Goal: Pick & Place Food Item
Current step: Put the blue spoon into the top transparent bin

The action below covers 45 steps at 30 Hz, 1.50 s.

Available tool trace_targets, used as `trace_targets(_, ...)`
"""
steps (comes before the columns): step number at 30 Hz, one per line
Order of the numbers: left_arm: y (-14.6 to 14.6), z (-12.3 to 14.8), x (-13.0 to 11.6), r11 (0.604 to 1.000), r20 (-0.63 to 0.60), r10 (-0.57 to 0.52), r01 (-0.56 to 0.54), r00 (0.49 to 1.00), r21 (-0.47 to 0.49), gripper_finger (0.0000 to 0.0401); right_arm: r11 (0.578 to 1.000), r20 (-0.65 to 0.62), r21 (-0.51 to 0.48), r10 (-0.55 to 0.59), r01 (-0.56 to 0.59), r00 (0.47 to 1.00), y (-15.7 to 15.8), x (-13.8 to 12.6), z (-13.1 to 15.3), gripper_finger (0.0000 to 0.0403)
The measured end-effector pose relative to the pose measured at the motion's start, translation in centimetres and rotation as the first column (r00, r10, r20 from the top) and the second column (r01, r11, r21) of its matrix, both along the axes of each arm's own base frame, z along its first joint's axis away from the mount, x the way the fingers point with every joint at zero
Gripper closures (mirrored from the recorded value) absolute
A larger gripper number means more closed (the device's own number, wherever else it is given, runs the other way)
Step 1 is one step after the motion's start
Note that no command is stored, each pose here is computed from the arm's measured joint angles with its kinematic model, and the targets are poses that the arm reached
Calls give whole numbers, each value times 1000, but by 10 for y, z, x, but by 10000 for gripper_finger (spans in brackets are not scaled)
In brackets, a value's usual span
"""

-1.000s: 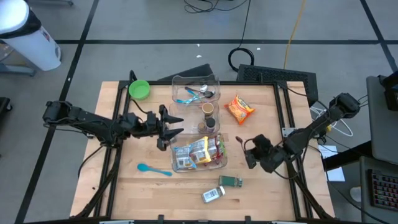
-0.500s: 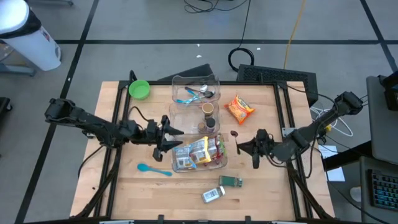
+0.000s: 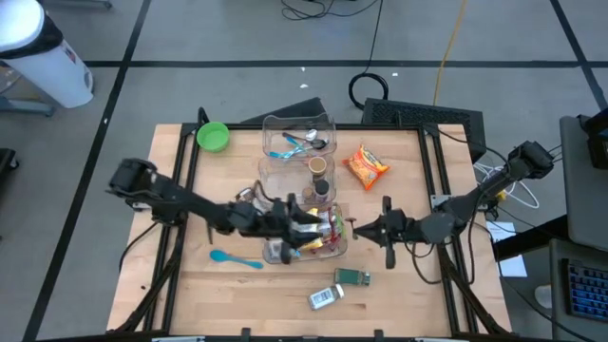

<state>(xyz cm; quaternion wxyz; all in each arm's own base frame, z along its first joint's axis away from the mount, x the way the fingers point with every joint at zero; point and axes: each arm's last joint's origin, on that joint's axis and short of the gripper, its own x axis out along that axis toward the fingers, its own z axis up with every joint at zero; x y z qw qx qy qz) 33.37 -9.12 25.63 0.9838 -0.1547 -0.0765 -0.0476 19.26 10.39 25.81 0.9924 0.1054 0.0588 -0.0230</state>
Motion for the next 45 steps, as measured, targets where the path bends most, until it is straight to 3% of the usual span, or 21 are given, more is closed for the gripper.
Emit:
trace_targets(7,-15,6,40,1000,-47,-25,26,999,18,203,995,47,-76,70,-66,996,2,1,5,403)
trace_targets(13,-17,17,57,999,-101,-4,8,995,46,203,991,60,-96,94,-88,994,3,1,7,403)
trace_targets(23,-8,24,62,997,-105,54,-48,993,58,203,989,80,-96,120,-112,990,4,1,9,403)
trace_targets(33,-11,24,61,995,-98,-3,13,995,98,203,993,78,-86,87,-80,993,-3,5,9,403)
trace_targets(45,-11,14,66,994,-111,49,-38,993,99,203,994,55,-49,105,-102,993,-10,14,3,403)
